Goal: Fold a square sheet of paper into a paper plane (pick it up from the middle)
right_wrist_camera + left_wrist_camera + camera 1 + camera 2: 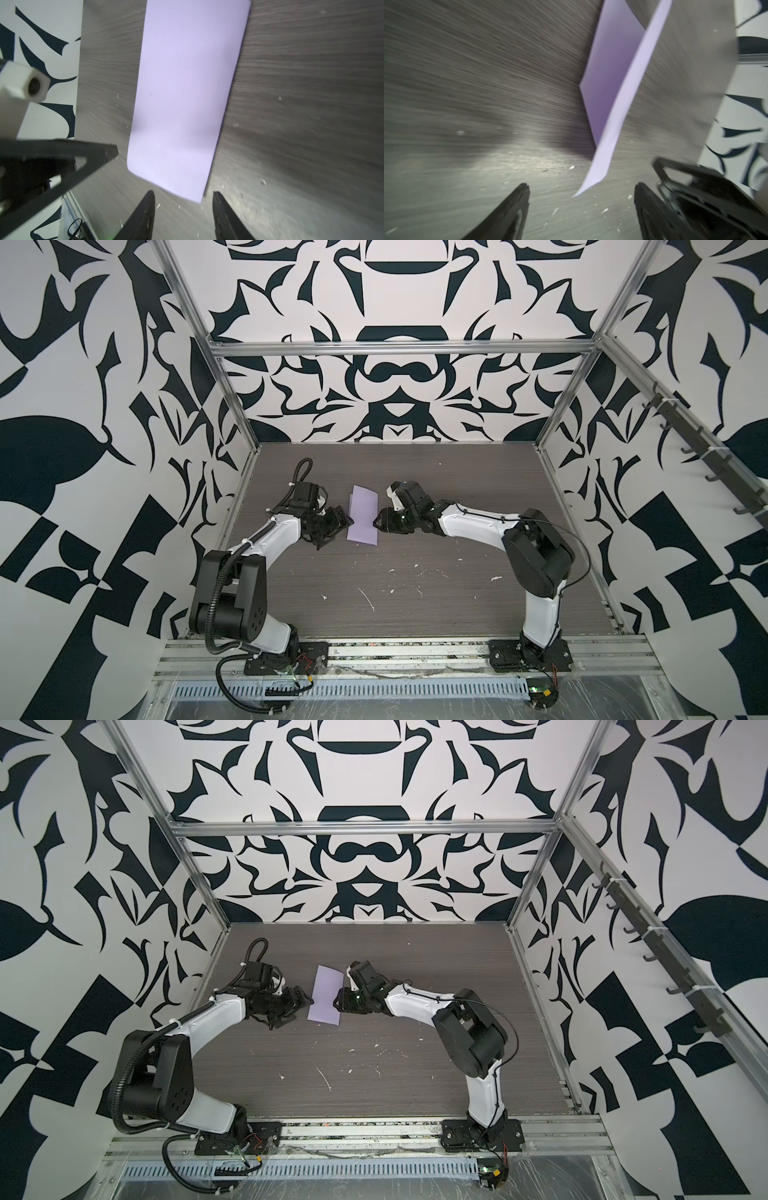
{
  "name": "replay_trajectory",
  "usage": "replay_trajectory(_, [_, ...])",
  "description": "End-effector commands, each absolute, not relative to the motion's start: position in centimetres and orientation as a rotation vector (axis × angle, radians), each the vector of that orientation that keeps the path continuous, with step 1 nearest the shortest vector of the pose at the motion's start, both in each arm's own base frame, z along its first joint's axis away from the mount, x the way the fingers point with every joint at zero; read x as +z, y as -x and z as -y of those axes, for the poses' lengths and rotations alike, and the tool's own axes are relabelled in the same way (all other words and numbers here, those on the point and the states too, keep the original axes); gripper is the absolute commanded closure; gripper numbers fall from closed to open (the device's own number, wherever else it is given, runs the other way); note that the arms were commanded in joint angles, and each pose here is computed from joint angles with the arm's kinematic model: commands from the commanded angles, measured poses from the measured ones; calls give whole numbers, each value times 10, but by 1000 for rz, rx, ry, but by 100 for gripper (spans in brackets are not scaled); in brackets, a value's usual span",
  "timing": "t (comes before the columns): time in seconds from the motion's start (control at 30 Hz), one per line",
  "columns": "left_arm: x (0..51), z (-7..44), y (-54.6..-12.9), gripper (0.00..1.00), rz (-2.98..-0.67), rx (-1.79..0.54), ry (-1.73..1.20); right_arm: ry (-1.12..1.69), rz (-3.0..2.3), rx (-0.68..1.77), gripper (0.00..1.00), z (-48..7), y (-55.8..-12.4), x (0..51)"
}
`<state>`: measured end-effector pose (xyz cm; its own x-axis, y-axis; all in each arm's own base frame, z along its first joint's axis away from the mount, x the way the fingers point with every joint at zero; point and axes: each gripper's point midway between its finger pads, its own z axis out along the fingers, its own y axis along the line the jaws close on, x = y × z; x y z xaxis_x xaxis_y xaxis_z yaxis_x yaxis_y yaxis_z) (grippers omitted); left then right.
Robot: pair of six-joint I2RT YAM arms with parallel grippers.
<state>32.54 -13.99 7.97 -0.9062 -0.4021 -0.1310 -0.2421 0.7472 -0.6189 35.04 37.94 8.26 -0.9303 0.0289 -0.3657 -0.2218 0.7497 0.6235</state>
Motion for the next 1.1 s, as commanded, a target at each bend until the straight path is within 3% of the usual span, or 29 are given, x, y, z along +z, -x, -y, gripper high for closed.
replay_trajectory(0.0, [91,160,-338,23,-2600,-1082,405,234,-2479,1086,51,-397,-366,115])
replay_trajectory(0.53, [73,162,-385,58,-2570,-1181,334,453,-2424,994,48,-380,-348,101])
replay_trajectory(0.83, [62,165,-386,94,-2649,-1181,397,518,-2353,868,45,-362,-344,108])
replay_trajectory(1.07, [57,171,-360,100,-2710,-1083,667,834,-2162,579,44,-359,-313,110])
